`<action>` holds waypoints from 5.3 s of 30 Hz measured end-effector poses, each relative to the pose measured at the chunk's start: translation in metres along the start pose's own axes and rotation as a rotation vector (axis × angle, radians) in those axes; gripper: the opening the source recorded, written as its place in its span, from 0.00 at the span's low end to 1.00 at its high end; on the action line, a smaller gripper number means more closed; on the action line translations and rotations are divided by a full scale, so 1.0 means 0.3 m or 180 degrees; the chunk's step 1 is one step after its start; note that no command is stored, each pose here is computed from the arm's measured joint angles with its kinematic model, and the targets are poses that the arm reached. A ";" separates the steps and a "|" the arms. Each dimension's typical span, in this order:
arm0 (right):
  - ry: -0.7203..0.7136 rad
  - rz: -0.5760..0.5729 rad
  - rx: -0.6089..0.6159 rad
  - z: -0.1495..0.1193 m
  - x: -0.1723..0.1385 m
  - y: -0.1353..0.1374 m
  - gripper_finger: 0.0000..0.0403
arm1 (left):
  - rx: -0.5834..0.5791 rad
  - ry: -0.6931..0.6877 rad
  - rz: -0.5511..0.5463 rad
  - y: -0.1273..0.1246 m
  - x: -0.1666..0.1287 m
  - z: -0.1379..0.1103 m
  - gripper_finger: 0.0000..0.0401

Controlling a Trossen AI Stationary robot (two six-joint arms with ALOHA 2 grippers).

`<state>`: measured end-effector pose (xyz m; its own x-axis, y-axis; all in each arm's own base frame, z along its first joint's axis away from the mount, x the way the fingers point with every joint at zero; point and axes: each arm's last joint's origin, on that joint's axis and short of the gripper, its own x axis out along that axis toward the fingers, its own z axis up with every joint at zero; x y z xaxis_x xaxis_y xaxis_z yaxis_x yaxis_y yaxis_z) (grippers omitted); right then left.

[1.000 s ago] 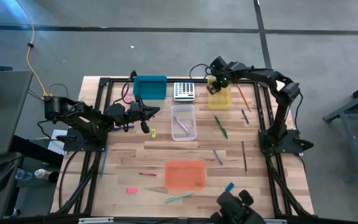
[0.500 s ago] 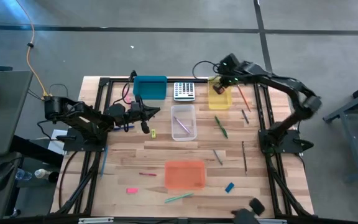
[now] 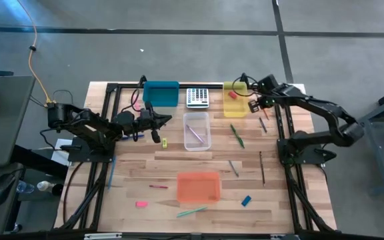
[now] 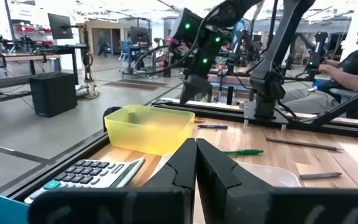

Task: Sort crayons/erasers/pens/pencils in bins
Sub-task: Put the yellow pencil into the blue bin

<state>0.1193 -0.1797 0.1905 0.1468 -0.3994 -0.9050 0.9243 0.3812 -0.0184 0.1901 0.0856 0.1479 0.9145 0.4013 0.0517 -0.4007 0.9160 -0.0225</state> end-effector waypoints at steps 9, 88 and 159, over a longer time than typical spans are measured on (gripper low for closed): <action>-0.0043 -0.0133 0.0340 0.021 0.048 -0.005 0.17 | -0.0046 -0.0001 -0.0009 -0.001 0.000 0.000 0.00; 0.0759 -0.0196 0.0433 0.257 0.352 -0.123 0.18 | -0.0093 0.0020 -0.0036 -0.001 0.000 -0.002 0.00; -0.0495 0.0778 0.0443 0.207 -0.059 -0.100 0.02 | -0.0347 0.0021 -0.0033 -0.001 0.000 -0.002 0.00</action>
<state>0.1109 -0.2357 0.2334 0.4126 -0.4367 -0.7994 0.8928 0.3682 0.2596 0.1903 0.0854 0.1474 0.9190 0.3916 0.0459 -0.3831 0.9144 -0.1306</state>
